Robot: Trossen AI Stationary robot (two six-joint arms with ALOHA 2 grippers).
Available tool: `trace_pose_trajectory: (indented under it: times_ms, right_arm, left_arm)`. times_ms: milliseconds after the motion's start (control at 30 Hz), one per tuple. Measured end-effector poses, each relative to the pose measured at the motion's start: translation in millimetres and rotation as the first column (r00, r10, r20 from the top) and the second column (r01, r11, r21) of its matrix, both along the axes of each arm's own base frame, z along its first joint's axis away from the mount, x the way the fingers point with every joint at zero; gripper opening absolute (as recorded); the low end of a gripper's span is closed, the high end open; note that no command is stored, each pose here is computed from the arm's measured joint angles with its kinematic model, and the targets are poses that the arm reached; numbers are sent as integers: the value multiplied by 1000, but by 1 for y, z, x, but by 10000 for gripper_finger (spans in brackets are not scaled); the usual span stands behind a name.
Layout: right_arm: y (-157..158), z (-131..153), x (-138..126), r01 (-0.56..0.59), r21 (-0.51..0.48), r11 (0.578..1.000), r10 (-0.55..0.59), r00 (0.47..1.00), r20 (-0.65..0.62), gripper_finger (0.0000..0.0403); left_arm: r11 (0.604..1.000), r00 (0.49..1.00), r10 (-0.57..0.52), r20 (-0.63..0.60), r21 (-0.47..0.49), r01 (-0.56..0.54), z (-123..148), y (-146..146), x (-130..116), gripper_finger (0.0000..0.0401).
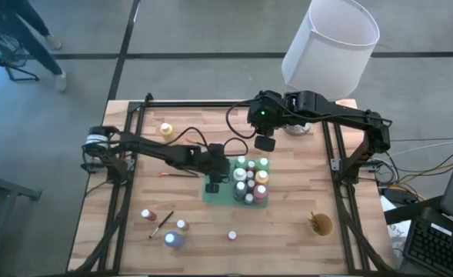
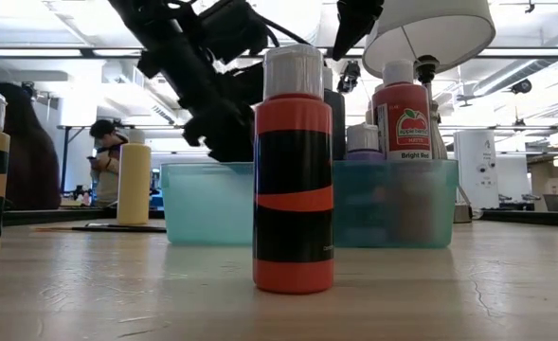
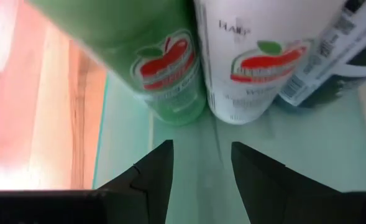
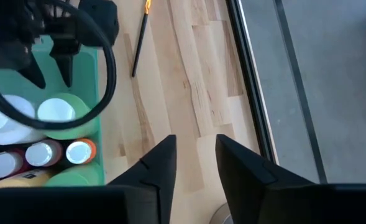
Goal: Pick & Place Paint Supplies
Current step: Put the orange paint bottle into the green bin
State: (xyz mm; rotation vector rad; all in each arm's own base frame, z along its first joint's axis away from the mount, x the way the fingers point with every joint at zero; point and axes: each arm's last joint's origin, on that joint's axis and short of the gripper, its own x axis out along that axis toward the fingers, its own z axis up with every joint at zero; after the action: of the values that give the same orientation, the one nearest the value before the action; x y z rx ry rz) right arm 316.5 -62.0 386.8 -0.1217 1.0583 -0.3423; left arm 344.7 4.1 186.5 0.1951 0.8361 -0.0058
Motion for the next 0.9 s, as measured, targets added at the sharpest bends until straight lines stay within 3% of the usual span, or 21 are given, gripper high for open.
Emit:
trace_pose_trajectory:
  times_ms: [200,400,633,900]
  right_arm:
    - [0,0,0,0,0,1000,0,1000,0,120]
    - [0,0,0,3,2,1000,-3,1000,1,133]
    - [0,0,0,7,4,1000,-7,1000,3,147]
    - [0,0,0,7,4,1000,-7,1000,2,163]
  left_arm:
    - [999,999,35,-27,-34,-36,20,-1,-16,168]
    - [996,998,66,-12,-63,-66,56,-1,-45,168]
    - [991,989,104,107,-97,-93,106,-1,-88,168]
    - [986,967,157,201,-88,-142,140,1,-134,168]
